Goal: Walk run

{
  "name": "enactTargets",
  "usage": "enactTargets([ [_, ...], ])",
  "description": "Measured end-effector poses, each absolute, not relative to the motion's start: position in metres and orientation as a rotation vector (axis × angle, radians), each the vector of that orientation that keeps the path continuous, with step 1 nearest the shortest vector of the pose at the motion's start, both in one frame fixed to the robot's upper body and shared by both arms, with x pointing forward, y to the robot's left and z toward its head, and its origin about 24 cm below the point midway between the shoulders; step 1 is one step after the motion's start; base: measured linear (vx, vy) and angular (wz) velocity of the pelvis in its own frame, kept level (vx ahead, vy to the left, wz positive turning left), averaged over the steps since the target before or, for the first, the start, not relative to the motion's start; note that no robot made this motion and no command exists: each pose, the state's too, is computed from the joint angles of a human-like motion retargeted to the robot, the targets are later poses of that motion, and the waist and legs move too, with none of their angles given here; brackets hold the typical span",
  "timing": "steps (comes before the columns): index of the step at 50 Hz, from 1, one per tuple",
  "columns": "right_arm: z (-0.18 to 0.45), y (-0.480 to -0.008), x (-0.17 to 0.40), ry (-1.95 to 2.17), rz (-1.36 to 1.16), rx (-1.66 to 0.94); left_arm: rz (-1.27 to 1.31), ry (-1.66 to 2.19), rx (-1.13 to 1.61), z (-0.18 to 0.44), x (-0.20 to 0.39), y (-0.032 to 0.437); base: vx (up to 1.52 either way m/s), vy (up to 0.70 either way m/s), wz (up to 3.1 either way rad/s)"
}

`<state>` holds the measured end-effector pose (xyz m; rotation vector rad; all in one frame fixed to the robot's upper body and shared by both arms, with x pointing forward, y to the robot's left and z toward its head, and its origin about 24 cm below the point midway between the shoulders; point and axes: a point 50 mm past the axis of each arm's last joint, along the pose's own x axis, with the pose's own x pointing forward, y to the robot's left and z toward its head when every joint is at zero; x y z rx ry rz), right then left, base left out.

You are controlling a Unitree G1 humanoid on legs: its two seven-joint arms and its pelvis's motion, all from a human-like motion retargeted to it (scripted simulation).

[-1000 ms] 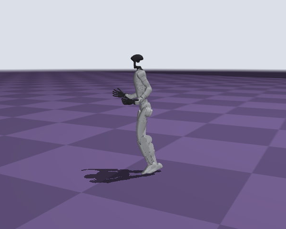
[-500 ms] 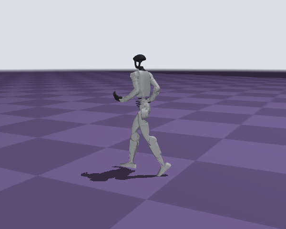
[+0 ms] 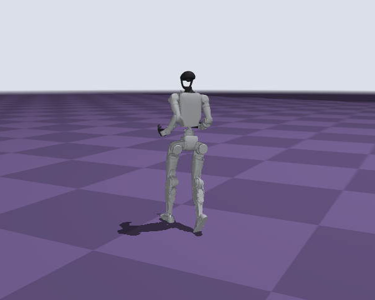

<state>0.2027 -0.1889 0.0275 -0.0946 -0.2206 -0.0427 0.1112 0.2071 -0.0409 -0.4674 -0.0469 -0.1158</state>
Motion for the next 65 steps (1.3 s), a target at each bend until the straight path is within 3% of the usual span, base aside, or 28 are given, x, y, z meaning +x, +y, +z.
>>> enactTargets([
  [8, -0.045, -0.176, 0.128, 0.141, -0.043, 0.038, -0.284, -0.210, -0.487, -0.011, 0.176, 0.202, 1.26, -0.14, -0.47],
  [15, -0.061, -0.183, 0.073, 0.291, -0.059, 0.083, -0.270, -0.266, -0.589, -0.006, 0.193, 0.184, 1.16, -0.20, -0.11],
  [22, -0.039, -0.186, 0.120, 0.127, -0.122, -0.044, -0.251, -0.271, -0.711, -0.009, 0.191, 0.177, 1.23, 0.03, -0.45],
  [27, -0.020, -0.183, 0.157, -0.031, -0.221, 0.023, -0.280, -0.132, -0.699, -0.035, 0.164, 0.174, 1.69, -0.47, -1.18],
  [31, 0.004, -0.170, 0.195, -0.161, -0.100, 0.129, -0.222, -0.026, -0.689, -0.054, 0.137, 0.175, 1.28, -0.15, -0.80],
  [37, 0.043, -0.170, 0.216, -0.324, 0.059, 0.062, -0.191, 0.066, -0.599, -0.060, 0.099, 0.198, 1.34, 0.02, -1.12],
  [43, 0.040, -0.171, 0.207, -0.266, 0.174, -0.013, -0.190, 0.063, -0.515, -0.052, 0.100, 0.211, 1.38, -0.13, -0.32],
  [50, -0.012, -0.172, 0.174, -0.017, 0.210, -0.003, -0.210, -0.012, -0.629, -0.051, 0.138, 0.193, 1.28, 0.28, 0.58],
  [58, -0.046, -0.190, 0.104, 0.217, 0.096, 0.013, -0.253, -0.056, -0.776, -0.047, 0.160, 0.162, 1.09, 0.09, 2.19],
  [65, -0.052, -0.179, 0.083, 0.279, 0.109, 0.021, -0.377, -0.113, -0.699, -0.022, 0.174, 0.177, 1.16, -0.27, 1.91],
])
